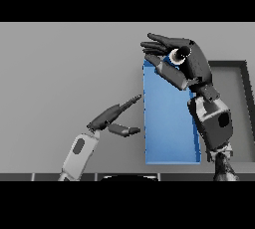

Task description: Pick up the blue pipe and place it into the blue bin.

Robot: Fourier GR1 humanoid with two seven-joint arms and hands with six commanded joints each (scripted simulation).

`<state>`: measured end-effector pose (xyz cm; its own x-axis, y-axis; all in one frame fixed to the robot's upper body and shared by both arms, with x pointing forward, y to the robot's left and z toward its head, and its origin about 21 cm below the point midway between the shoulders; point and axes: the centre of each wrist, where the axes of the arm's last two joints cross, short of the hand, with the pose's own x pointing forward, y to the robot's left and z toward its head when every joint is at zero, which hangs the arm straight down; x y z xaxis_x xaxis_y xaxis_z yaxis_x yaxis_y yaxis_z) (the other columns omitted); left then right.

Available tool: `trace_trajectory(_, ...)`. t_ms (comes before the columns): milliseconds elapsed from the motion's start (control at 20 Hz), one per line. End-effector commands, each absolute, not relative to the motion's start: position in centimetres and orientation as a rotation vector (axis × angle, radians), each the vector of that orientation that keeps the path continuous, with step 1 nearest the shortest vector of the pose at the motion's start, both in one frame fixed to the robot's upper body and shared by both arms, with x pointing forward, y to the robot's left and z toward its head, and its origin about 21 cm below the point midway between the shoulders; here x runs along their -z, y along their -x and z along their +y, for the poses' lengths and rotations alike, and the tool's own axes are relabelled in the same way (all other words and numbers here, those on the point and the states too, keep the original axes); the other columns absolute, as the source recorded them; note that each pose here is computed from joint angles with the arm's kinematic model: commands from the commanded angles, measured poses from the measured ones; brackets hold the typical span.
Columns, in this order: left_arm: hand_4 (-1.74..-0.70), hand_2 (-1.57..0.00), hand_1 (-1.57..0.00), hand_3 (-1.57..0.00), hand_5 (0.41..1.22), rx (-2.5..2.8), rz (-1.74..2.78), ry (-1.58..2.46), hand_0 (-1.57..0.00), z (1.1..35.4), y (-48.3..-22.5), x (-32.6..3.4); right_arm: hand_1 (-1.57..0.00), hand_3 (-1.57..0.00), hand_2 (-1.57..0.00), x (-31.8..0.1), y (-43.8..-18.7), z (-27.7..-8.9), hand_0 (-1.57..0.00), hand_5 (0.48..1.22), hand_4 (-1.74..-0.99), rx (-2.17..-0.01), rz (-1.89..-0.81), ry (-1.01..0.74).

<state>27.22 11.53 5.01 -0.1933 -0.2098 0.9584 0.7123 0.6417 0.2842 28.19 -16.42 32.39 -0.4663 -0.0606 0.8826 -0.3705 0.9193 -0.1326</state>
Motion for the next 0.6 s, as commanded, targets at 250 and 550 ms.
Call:
trace_trajectory(250,-0.88,0.00,0.00,0.00,0.412,0.879,-1.574,0.429,0.00,12.1,-27.2,-4.9,-1.57,-1.57,-1.57,-30.6,-29.6,-23.1,-1.57,1.221,-1.741,-0.212,-1.935,-0.067)
trace_trajectory(550,-0.87,0.00,0.00,0.00,0.420,0.894,-1.569,0.424,0.00,11.4,-26.9,-4.7,-1.57,-1.57,-1.57,-23.9,-27.3,-26.9,-1.57,1.221,-1.741,-0.060,-1.731,-0.001)
